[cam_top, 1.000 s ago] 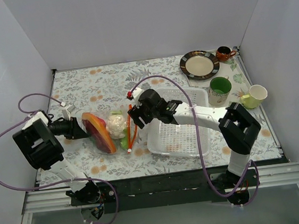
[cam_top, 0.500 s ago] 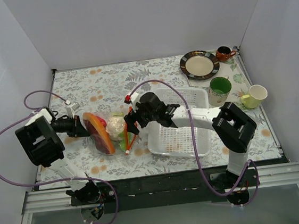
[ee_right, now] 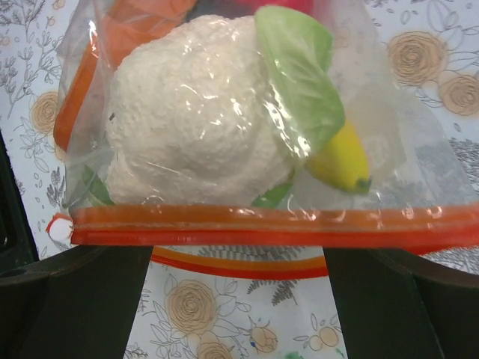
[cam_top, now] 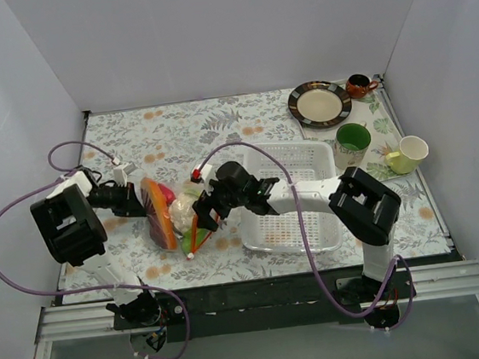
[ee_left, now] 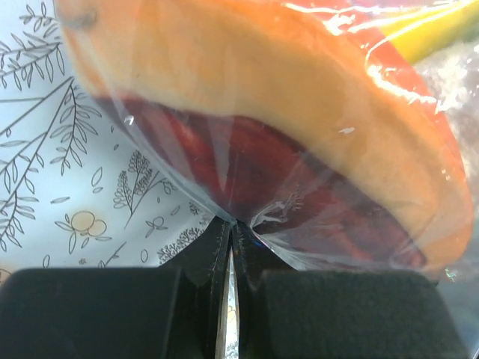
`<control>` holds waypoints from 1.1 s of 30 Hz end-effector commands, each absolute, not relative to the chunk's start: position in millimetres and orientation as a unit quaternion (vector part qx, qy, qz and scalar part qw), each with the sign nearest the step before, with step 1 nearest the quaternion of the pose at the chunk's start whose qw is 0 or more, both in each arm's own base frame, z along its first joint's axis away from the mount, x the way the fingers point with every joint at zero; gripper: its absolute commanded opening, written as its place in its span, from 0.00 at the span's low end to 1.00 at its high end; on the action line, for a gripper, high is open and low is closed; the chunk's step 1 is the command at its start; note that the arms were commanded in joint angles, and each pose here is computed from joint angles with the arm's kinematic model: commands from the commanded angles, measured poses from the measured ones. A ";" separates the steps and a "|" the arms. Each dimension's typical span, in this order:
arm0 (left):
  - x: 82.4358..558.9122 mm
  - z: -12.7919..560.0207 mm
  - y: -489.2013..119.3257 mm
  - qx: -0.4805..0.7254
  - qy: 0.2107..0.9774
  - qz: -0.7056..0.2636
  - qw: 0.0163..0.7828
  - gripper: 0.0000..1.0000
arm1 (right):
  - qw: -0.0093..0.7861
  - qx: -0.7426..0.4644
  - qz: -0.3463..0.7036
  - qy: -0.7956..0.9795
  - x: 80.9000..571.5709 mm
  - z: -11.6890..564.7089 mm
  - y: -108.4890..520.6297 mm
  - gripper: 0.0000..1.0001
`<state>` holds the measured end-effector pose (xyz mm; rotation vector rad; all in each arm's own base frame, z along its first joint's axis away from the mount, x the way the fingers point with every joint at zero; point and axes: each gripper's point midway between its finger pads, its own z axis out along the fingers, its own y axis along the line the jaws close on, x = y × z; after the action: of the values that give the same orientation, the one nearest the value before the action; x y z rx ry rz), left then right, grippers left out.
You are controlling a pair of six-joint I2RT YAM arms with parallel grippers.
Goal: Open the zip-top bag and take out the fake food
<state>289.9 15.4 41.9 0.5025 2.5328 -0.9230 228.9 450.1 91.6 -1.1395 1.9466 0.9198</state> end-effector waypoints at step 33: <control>306.5 36.2 12.8 0.190 0.918 -0.295 0.183 0.00 | 0.421 -0.449 0.333 0.714 209.5 156.4 403.9 0.01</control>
<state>293.0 8.8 32.3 0.5263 2.6077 -0.8654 203.9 415.8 127.4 -1.1634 1.8597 0.8626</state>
